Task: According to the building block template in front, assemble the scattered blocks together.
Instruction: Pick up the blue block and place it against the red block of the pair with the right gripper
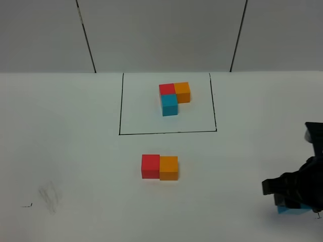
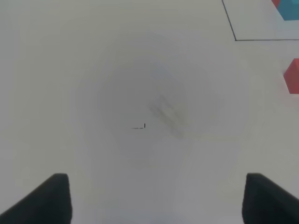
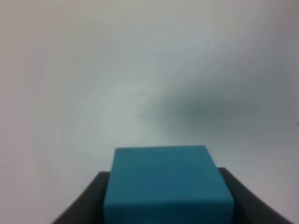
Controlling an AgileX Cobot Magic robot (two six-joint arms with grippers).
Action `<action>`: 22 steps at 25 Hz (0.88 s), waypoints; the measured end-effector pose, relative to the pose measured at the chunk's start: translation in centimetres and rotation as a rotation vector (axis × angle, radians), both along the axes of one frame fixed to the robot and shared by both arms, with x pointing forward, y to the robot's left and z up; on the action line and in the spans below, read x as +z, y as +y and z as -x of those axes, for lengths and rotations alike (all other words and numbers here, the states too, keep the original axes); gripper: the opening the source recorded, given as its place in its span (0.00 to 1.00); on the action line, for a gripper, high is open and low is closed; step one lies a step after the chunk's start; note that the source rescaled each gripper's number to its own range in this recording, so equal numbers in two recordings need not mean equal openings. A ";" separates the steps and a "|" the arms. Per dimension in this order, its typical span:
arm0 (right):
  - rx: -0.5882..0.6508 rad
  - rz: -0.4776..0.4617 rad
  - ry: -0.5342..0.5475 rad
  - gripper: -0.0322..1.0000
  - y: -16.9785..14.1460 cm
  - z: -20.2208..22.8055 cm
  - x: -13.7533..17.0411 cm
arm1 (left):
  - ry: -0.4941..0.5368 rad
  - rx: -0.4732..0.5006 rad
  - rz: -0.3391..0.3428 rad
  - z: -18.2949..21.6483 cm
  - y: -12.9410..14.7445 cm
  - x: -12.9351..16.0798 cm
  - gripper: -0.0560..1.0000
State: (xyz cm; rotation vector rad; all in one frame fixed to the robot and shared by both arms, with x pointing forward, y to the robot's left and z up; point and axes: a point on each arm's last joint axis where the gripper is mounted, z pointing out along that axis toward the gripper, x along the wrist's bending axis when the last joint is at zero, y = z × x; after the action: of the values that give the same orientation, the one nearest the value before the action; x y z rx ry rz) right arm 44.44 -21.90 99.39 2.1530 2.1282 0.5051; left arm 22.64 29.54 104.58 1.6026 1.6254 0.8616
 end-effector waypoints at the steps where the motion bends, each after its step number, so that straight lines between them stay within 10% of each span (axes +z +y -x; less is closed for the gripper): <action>1: 0.014 -0.008 -0.003 0.03 0.8 0.3 0.0 | 0.000 0.000 0.000 0.0 0.0 0.0 0.80; 22: 0.164 -0.038 0.031 0.03 11.5 3.0 -2.9 | 0.000 0.000 0.000 0.0 0.0 0.0 0.80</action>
State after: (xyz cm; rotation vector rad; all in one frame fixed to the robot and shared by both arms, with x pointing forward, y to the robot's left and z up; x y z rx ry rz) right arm 41.43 -10.35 96.45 2.0273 2.3435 0.5318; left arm 22.64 29.54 104.58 1.6026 1.6254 0.8616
